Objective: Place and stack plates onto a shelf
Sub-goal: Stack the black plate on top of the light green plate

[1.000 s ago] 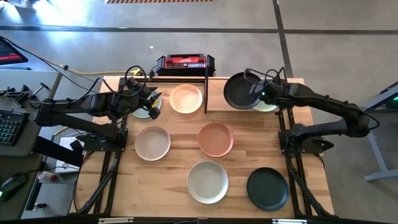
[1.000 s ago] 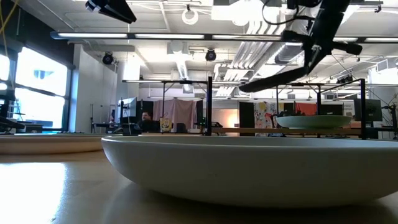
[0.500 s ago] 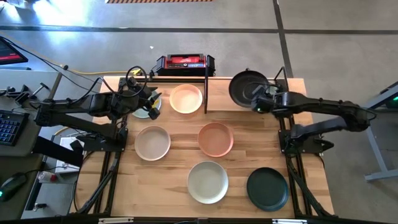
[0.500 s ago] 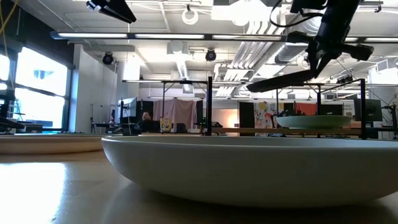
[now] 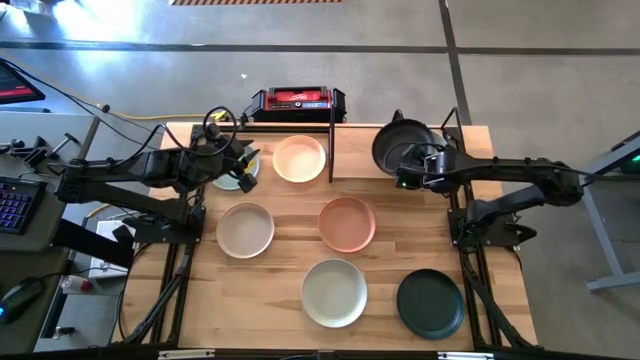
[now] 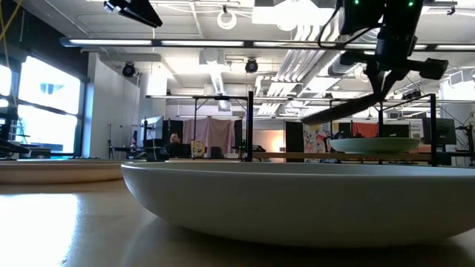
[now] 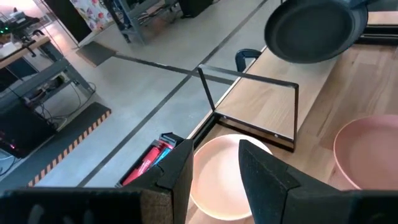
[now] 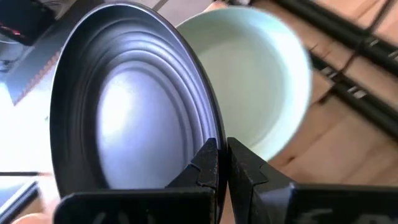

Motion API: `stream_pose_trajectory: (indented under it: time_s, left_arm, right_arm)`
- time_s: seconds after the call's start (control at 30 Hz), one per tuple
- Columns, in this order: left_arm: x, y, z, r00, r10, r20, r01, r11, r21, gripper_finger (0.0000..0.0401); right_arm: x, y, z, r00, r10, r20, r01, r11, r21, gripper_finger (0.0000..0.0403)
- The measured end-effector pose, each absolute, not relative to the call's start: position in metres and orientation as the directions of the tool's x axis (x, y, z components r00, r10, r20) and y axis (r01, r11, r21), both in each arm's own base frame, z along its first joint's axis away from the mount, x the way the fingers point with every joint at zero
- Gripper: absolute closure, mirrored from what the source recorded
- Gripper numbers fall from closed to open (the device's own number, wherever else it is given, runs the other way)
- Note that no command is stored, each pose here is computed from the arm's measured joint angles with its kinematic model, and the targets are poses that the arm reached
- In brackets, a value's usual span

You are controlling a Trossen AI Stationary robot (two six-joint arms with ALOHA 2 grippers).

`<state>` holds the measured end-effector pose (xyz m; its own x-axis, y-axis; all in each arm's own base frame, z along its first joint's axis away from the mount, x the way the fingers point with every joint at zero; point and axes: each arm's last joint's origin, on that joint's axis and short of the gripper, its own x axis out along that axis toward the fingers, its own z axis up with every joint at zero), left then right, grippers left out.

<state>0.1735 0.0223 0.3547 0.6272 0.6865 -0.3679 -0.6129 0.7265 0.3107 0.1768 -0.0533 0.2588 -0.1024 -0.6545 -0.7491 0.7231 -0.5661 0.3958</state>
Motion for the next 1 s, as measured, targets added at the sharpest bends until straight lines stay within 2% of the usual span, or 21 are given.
stream_pose_trajectory:
  time_s: [0.63, 1.0]
  left_arm:
    - [0.174, 0.022, 0.355, 0.627, 0.686, -0.368, -0.614, 0.726, 0.309, 0.0281]
    - [0.174, 0.022, 0.355, 0.627, 0.686, -0.368, -0.613, 0.726, 0.31, 0.0281]
  right_arm:
    - [0.161, -0.068, 0.26, -0.255, -0.659, -0.707, 0.724, -0.615, 0.312, 0.0403]
    - [0.172, -0.075, 0.246, -0.332, -0.615, -0.715, 0.72, -0.655, 0.23, 0.0403]
